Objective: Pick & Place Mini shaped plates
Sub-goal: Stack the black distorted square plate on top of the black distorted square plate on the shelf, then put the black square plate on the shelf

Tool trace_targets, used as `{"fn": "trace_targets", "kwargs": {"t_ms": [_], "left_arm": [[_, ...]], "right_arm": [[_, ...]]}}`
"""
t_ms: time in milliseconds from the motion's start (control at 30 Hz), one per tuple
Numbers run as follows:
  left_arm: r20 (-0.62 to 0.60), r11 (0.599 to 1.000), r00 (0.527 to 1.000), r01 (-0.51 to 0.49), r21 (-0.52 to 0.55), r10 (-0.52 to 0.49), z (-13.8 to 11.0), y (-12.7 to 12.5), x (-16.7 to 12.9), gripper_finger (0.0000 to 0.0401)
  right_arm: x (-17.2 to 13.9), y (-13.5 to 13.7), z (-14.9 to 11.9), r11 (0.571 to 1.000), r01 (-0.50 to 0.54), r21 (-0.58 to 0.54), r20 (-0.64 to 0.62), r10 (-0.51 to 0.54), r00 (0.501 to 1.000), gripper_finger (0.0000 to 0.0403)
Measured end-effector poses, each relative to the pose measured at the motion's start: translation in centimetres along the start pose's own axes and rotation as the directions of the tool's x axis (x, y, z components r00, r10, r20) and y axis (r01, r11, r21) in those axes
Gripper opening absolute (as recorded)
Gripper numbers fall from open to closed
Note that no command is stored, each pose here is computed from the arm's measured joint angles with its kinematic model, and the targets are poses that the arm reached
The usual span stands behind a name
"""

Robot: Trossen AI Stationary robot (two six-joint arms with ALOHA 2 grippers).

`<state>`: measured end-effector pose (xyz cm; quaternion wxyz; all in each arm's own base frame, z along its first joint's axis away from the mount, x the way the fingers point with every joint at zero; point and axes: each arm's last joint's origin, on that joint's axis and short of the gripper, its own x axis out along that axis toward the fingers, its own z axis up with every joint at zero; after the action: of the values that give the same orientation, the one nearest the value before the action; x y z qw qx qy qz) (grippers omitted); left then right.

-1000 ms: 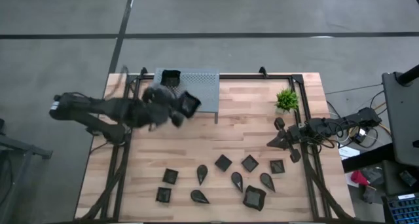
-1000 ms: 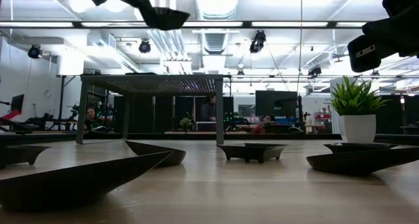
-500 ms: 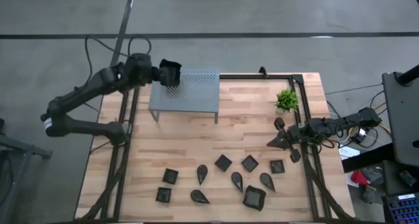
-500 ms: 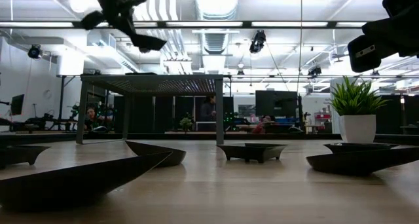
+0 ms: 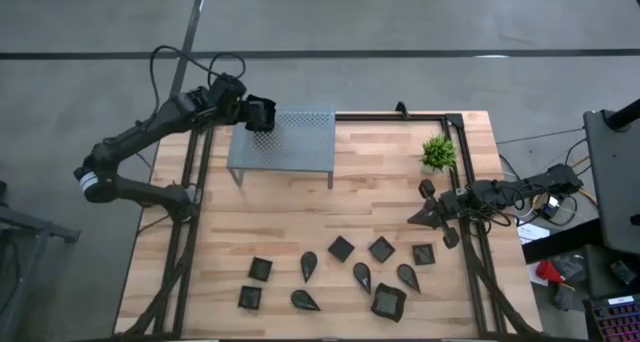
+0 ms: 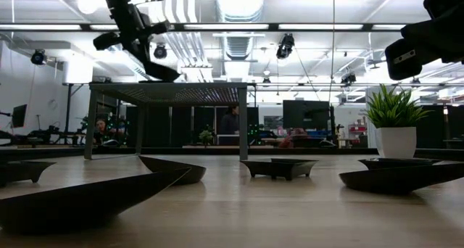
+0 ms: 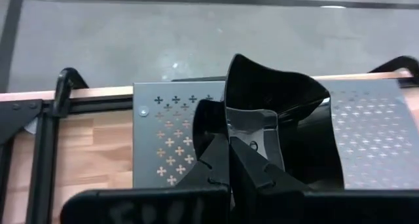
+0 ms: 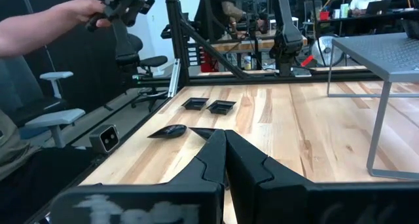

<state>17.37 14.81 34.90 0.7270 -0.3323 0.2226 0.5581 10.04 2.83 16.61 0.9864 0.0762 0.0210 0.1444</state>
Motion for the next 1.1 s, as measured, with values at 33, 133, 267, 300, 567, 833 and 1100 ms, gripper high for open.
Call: {"fn": "trace_targets", "kwargs": {"t_ms": [33,133,267,300,567,833,1100], "left_arm": [[-0.008,1.000,1.000,-0.010,-0.003,0.010,-0.03,0.03,0.20,0.0000],[-0.016,1.000,1.000,-0.017,-0.010,0.017,-0.03,0.05,0.41,0.0000],[-0.024,1.000,1.000,-0.016,-0.006,0.016,-0.07,-0.01,0.56,0.0000],[-0.024,1.000,1.000,-0.015,-0.005,0.015,-0.08,-0.02,0.56,0.0000],[-0.044,1.000,0.999,-0.003,-0.003,0.003,-0.15,-0.15,0.79,0.0004],[-0.063,1.000,0.998,0.012,-0.010,-0.012,-0.21,-0.26,0.92,0.0039],[-0.057,1.000,0.998,0.011,0.013,-0.010,-0.19,-0.21,0.83,0.0084]], "right_arm": [[0.00,0.00,0.01,1.000,0.000,0.000,0.000,0.000,1.000,0.0008],[0.00,0.00,0.00,1.000,0.000,0.000,0.000,0.000,1.000,0.0008],[0.00,0.00,0.01,1.000,0.000,0.000,0.000,0.000,1.000,0.0008],[0.00,0.00,0.00,1.000,0.000,0.000,0.000,0.000,1.000,0.0008],[0.00,0.00,0.00,1.000,0.000,0.000,0.000,0.000,1.000,0.0008],[0.00,0.00,0.00,1.000,0.000,0.000,0.000,0.000,1.000,0.0008],[0.00,0.00,0.00,1.000,0.000,0.000,0.000,0.000,1.000,0.0008]]}}
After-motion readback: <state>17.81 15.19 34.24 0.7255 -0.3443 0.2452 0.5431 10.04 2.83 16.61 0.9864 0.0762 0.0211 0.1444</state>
